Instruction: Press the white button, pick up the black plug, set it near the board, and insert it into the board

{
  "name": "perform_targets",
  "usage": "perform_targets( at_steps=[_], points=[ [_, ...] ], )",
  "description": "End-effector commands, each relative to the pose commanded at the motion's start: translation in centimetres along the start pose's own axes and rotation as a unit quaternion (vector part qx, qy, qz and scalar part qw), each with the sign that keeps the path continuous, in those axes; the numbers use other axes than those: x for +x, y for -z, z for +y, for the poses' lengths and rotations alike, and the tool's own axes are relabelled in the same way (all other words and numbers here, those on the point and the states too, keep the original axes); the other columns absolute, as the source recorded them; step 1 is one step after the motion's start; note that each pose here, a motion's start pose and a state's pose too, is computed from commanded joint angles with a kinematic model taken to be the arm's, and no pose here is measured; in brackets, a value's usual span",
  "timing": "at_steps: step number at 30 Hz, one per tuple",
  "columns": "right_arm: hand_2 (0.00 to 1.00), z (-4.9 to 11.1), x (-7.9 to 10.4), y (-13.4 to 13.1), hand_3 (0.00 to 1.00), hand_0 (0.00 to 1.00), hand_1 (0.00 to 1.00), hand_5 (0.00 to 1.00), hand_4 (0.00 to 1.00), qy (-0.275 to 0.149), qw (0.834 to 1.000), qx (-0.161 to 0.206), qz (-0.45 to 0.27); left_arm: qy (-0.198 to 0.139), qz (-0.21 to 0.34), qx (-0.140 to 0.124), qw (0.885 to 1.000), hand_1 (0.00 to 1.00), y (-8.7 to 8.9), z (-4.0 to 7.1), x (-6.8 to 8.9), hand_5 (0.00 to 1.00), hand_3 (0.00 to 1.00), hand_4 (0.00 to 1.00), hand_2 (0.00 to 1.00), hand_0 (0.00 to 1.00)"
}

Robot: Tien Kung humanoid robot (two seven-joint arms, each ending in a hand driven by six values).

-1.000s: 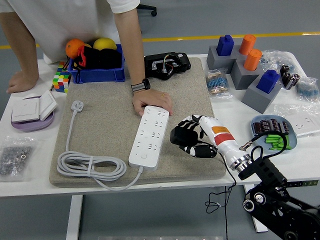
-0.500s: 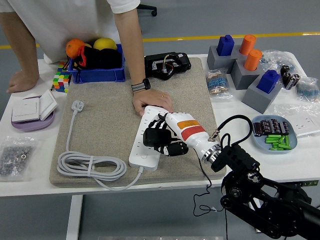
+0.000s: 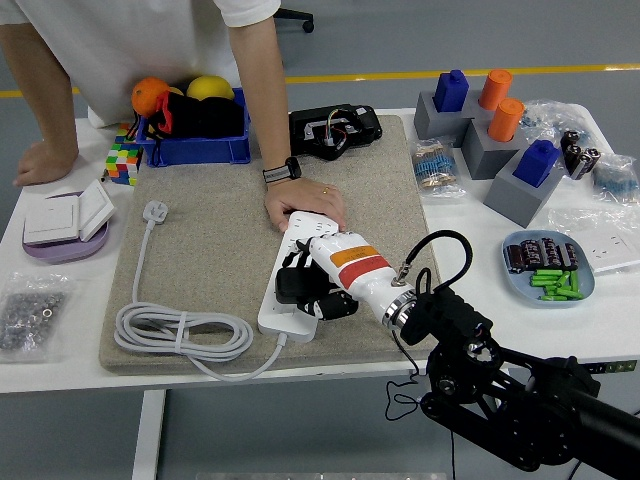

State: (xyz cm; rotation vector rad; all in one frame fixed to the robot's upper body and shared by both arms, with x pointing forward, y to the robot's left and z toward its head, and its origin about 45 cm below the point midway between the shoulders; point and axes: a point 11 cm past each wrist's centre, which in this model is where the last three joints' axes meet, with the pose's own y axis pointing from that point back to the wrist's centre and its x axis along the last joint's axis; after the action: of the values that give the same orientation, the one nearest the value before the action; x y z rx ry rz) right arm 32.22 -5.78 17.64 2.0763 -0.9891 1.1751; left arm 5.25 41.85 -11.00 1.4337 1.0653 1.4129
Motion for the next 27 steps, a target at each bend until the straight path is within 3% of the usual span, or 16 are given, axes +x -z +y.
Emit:
perform_targets(
  at_steps=[27],
  points=[
    [0.286, -0.3, -0.3, -2.0, 0.561, 0.243, 0.232, 0.002, 0.752, 0.013, 0.999, -0.031, 0.014, 0.0, -0.001, 0.001, 1.0, 0.632, 0.1, 0.0, 0.0, 0.376, 0.694, 0.587, 0.639, 0.625]
  ],
)
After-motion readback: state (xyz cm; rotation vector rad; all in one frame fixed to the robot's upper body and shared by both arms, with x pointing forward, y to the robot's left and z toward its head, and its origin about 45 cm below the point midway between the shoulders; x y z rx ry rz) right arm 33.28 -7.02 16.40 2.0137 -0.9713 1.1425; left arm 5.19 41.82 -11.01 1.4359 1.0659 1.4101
